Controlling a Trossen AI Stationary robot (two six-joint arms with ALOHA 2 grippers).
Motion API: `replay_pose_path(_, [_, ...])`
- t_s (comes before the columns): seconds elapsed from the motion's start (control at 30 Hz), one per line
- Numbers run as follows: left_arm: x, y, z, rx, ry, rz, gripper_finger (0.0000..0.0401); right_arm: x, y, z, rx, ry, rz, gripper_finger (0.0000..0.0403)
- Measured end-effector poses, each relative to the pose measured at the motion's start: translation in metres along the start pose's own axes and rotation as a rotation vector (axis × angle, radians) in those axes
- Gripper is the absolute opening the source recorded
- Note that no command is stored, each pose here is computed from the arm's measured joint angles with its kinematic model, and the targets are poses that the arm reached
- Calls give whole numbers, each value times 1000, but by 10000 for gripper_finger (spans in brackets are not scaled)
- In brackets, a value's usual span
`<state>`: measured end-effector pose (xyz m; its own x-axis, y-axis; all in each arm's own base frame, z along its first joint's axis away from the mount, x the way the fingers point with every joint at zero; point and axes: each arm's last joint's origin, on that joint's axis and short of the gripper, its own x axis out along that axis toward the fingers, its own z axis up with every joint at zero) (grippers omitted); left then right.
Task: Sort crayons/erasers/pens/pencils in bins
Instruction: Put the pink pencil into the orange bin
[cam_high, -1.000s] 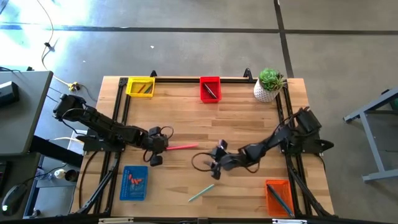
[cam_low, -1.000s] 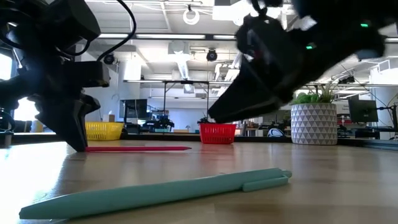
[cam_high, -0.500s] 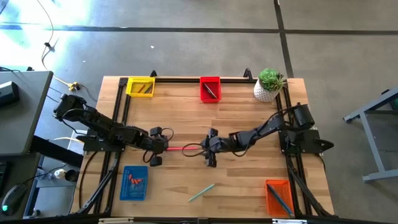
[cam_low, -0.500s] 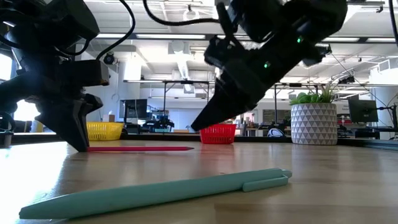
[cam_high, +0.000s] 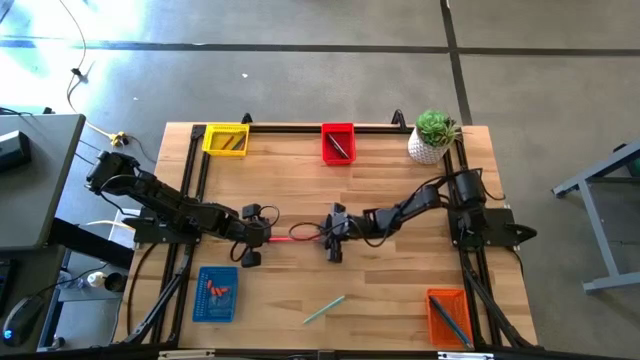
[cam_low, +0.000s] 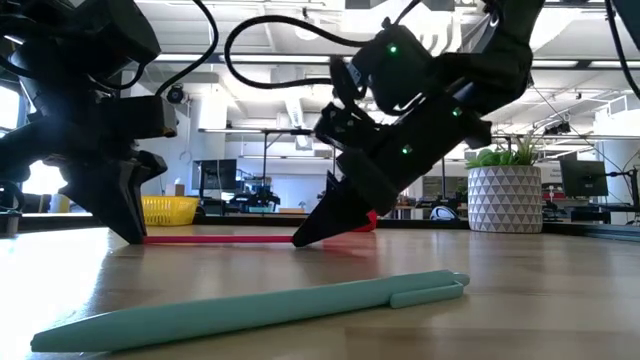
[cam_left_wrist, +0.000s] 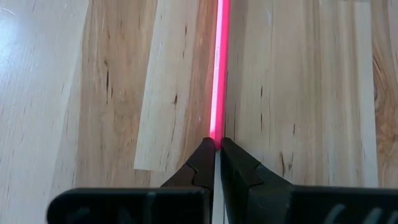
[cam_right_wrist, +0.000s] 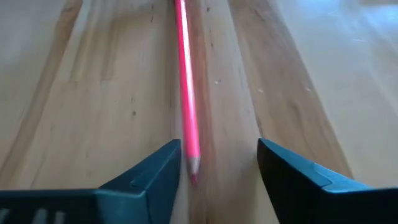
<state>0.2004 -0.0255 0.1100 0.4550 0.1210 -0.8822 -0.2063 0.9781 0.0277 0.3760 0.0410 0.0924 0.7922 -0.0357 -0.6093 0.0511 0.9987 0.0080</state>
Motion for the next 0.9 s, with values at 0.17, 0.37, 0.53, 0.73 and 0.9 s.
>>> replay_pose_path(0.17, [0, 0, 0, 6, -5, 0, 0, 5, -4, -3, 10, -3, 13, 150])
replay_pose_path(0.37, [0, 0, 1, 5, -9, 0, 0, 10, -2, -7, 9, -15, 18, 92])
replay_pose_path(0.53, [0, 0, 1, 5, -10, 0, 0, 11, -1, -6, 12, -21, 47, 67])
replay_pose_path(0.73, [1, 0, 2, 4, -22, 7, 0, 11, 0, -7, 27, -16, 66, 38])
replay_pose_path(0.9, [0, 0, 2, 0, -29, 9, 2, 10, 0, -7, 33, -11, 77, 20])
